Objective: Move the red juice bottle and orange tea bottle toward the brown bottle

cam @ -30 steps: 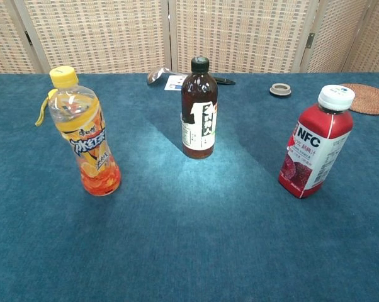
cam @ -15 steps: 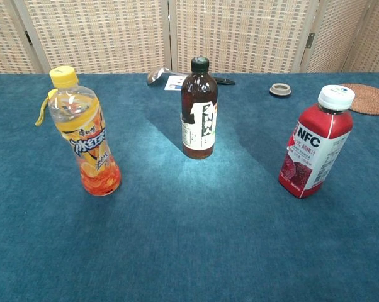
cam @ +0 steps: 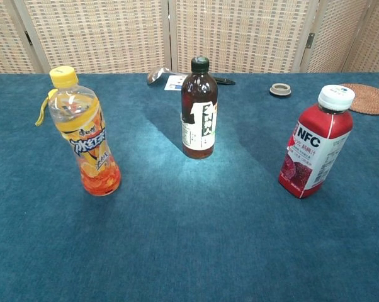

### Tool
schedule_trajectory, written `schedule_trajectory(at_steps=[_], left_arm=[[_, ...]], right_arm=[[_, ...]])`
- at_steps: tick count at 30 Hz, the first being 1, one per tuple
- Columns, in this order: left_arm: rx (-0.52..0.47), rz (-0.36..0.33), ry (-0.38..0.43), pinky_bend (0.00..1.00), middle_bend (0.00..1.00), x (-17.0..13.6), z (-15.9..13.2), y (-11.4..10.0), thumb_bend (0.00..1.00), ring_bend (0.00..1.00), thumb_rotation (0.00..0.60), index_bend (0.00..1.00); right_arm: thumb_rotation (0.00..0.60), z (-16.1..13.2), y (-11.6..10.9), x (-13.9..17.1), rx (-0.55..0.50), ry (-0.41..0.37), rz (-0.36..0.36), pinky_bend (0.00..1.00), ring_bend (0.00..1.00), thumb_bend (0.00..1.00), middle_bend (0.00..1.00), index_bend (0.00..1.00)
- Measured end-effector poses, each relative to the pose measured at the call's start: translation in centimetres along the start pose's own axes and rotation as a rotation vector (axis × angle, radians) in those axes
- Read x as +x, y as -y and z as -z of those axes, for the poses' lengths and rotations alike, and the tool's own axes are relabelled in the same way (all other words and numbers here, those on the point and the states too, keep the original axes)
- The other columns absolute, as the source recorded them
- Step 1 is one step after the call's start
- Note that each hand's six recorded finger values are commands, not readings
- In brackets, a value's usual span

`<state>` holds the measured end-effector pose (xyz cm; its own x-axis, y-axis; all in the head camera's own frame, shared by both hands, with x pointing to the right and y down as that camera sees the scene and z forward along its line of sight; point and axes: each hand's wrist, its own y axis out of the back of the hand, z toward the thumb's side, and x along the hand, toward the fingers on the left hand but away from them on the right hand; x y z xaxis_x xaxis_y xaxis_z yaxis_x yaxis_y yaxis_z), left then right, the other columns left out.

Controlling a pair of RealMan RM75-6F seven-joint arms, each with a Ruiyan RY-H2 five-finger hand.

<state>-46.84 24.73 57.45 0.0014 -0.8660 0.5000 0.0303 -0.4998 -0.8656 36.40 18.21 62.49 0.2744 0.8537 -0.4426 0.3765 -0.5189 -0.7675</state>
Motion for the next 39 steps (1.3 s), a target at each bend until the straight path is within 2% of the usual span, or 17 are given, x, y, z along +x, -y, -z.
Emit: schedule_trajectory(at_steps=[6, 20, 30, 39], left_arm=[[-0.026, -0.023, -0.003, 0.47, 0.3, -0.1, 0.1, -0.7, 0.11, 0.25, 0.6, 0.57], [-0.032, -0.021, -0.016, 0.47, 0.34, -0.1, 0.3, -0.8, 0.11, 0.27, 0.6, 0.59], [-0.022, -0.008, -0.029, 0.47, 0.34, -0.1, 0.5, -0.6, 0.11, 0.27, 0.6, 0.59], [-0.018, 0.006, -0.042, 0.47, 0.34, -0.2, 0.6, -0.5, 0.11, 0.27, 0.6, 0.59]], right_arm=[[0.6, -0.9, 1.1, -1.5, -0.026, -0.022, -0.036, 0.25, 0.19, 0.04, 0.19, 0.19], [0.6, -3.0, 2.8, -4.4, -0.084, -0.073, -0.11, 0.25, 0.19, 0.04, 0.19, 0.19], [0.6, -2.9, 3.8, -5.3, -0.16, -0.092, -0.153, 0.26, 0.2, 0.04, 0.26, 0.19], [0.6, -2.9, 5.3, -6.2, -0.225, -0.109, -0.195, 0.28, 0.23, 0.04, 0.32, 0.29]])
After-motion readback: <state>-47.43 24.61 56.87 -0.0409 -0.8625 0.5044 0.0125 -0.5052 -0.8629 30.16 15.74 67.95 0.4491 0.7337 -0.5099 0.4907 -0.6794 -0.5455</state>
